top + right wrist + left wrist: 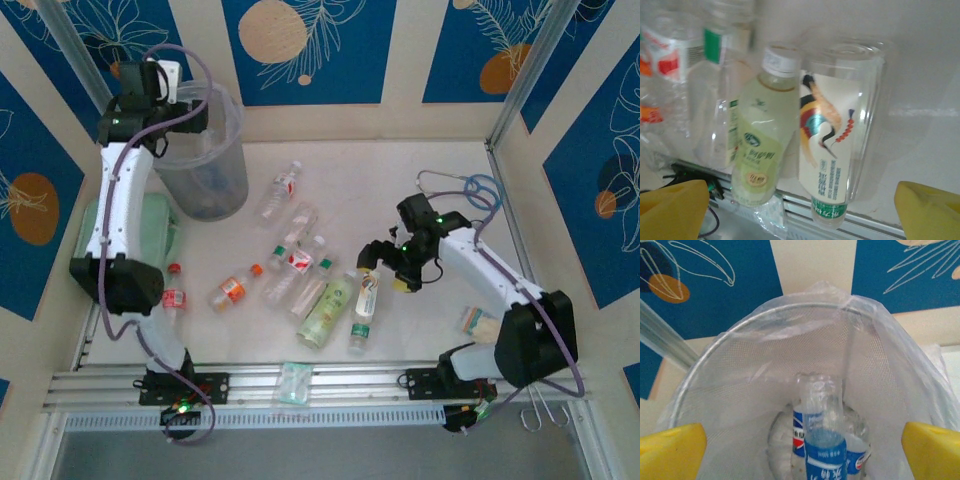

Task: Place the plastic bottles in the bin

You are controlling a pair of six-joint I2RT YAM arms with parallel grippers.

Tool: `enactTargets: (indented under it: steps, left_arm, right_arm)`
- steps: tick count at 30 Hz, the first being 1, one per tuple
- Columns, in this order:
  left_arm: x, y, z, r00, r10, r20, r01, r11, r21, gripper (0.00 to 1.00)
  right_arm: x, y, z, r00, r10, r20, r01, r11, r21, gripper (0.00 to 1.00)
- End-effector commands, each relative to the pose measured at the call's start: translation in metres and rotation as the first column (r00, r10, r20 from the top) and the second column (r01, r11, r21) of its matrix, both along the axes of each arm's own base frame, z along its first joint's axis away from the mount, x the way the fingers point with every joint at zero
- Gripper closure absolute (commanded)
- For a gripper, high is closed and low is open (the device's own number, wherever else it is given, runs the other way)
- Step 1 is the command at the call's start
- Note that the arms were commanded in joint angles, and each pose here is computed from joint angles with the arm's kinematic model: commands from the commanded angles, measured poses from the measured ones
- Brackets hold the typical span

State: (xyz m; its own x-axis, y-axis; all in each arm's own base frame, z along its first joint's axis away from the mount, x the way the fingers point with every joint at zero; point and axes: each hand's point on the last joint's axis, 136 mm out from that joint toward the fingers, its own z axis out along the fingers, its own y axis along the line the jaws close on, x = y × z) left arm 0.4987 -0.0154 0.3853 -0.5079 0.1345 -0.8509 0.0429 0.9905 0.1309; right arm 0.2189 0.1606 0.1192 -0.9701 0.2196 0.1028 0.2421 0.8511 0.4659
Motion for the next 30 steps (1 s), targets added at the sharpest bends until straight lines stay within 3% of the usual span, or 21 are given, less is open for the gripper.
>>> enactTargets:
  steps: [1, 3, 6, 11, 13, 16, 22, 30]
  left_arm:
    - [-0.049, -0.026, 0.051, 0.989, -0.030, 0.144, 0.025, 0.999, 0.032, 0.00]
    - [-0.074, -0.053, 0.056, 0.977, -0.106, 0.182, 0.115, 0.993, -0.037, 0.00]
    - [-0.102, -0.101, 0.034, 0.959, -0.244, 0.146, 0.265, 0.952, -0.151, 0.00]
    - [-0.146, -0.188, -0.014, 0.862, -0.487, 0.144, 0.502, 0.773, -0.389, 0.00]
    - [-0.164, -0.214, -0.036, 0.826, -0.546, 0.143, 0.542, 0.698, -0.468, 0.00]
    - [-0.179, -0.232, -0.063, 0.805, -0.580, 0.121, 0.541, 0.636, -0.549, 0.00]
    - [-0.183, -0.236, -0.108, 0.820, -0.571, 0.033, 0.474, 0.647, -0.598, 0.00]
    - [-0.179, -0.244, -0.125, 0.817, -0.577, 0.007, 0.462, 0.648, -0.606, 0.00]
  right_arm:
    - [-0.002, -0.005, -0.016, 0.995, -0.071, -0.070, 0.067, 0.996, -0.062, 0.07]
    - [-0.001, -0.004, -0.024, 0.992, -0.085, -0.094, 0.078, 0.994, -0.076, 0.08]
    - [0.004, 0.000, -0.034, 0.989, -0.093, -0.115, 0.084, 0.993, -0.080, 0.10]
    - [0.019, -0.003, -0.049, 0.988, -0.112, -0.107, 0.099, 0.988, -0.116, 0.12]
    - [0.022, -0.001, -0.053, 0.987, -0.114, -0.110, 0.102, 0.989, -0.110, 0.14]
    - [0.024, 0.001, -0.060, 0.986, -0.105, -0.133, 0.091, 0.990, -0.108, 0.18]
    - [0.025, -0.004, -0.065, 0.983, -0.117, -0.140, 0.099, 0.987, -0.128, 0.25]
    - [0.025, -0.017, -0.053, 0.983, -0.143, -0.117, 0.128, 0.983, -0.128, 0.38]
